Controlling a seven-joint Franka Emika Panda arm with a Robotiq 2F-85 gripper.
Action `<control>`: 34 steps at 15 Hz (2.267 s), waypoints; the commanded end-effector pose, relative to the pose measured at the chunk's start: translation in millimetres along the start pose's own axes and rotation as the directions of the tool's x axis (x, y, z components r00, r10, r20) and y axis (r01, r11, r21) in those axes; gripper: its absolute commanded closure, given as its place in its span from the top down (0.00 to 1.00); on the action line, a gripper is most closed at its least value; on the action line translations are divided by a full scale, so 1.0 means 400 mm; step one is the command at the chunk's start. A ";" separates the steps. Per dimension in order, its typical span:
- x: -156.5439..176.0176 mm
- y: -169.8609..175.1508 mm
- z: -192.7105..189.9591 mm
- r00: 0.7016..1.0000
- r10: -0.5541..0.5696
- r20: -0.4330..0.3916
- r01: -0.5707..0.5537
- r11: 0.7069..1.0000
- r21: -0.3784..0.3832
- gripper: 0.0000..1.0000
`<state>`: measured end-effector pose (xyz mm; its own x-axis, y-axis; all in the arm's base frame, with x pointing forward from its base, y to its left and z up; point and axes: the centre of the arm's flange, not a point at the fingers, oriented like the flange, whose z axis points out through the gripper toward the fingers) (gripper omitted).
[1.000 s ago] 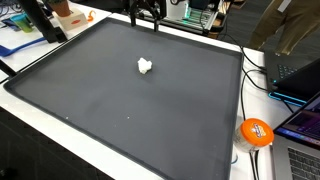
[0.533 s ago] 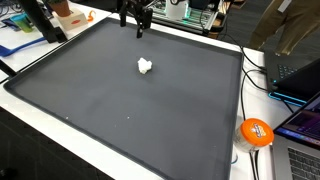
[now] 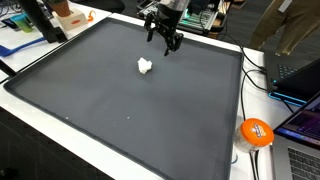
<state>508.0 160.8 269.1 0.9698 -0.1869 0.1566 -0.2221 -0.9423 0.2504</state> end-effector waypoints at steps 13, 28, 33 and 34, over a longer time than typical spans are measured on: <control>0.142 -0.024 0.210 0.998 0.040 0.051 -0.035 0.995 -0.092 0.47; 0.180 0.027 0.203 0.970 -0.027 0.242 -0.012 0.988 0.157 0.02; 0.194 0.041 0.205 0.956 -0.031 0.292 -0.047 0.965 0.257 0.02; 0.195 0.043 0.203 0.960 -0.011 0.280 -0.057 0.971 0.234 0.32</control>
<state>587.3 109.6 209.3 0.9676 -0.2276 -0.1097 -0.2273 -0.9737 0.0155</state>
